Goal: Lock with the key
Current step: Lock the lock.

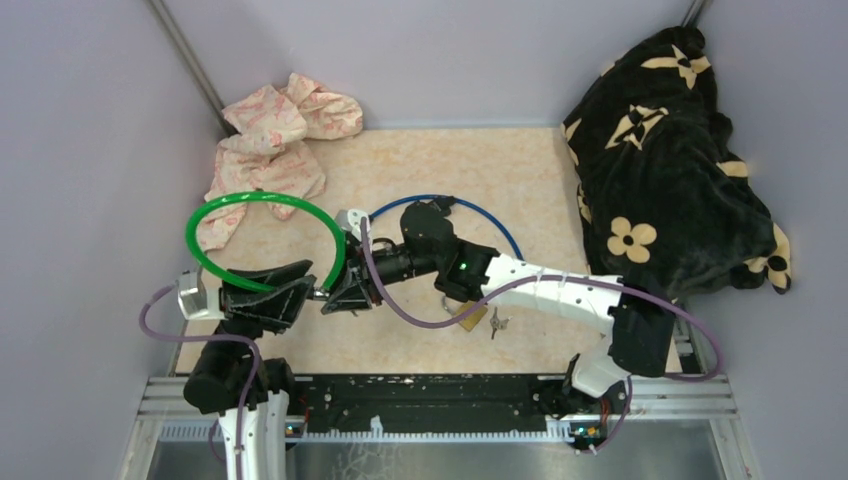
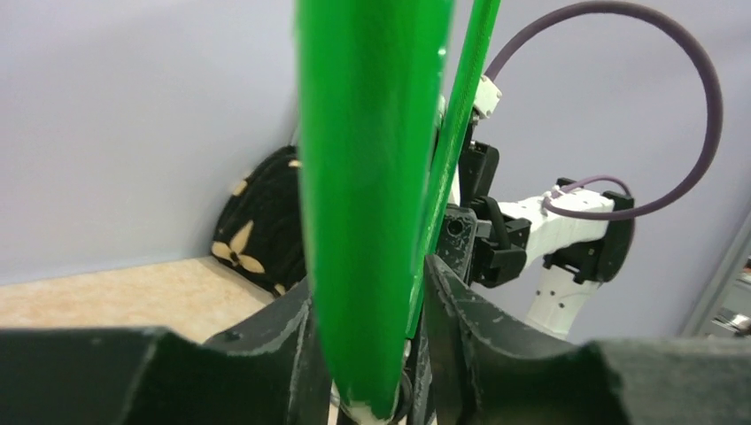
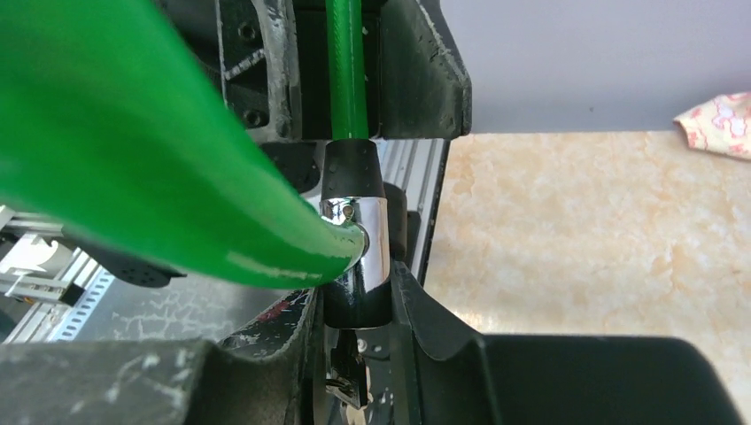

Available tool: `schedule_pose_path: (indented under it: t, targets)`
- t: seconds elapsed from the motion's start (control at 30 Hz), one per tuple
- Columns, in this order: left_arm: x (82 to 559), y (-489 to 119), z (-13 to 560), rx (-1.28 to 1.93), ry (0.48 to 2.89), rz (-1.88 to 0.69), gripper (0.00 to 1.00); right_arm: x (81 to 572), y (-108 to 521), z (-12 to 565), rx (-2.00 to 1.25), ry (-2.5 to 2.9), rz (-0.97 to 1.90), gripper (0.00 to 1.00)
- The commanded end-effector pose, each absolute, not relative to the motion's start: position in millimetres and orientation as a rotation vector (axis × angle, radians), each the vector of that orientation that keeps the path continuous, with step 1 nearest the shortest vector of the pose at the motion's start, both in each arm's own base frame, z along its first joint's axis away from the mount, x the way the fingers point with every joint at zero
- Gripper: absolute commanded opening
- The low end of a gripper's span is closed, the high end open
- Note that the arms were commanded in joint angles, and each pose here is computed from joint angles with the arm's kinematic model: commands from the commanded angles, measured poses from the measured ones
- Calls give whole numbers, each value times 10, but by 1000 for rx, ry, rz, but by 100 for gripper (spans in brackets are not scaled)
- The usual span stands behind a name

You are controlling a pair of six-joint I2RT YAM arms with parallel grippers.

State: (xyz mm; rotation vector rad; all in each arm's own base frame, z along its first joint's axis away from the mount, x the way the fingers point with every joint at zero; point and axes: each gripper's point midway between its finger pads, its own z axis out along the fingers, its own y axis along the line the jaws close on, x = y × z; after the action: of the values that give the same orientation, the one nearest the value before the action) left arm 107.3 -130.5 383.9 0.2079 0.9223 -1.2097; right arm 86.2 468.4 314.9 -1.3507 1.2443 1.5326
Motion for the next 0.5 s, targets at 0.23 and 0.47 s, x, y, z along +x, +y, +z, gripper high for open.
schedule_pose_path:
  t: [0.23,0.47]
  targets:
    - [987,-1475,3584,351,1033,-1217,52,882,4353,3793,-1391,1100,1352,0]
    - [875,-1503,3620,396,988,-1229,41,860,4354,3878,-1429,1089,1346,0]
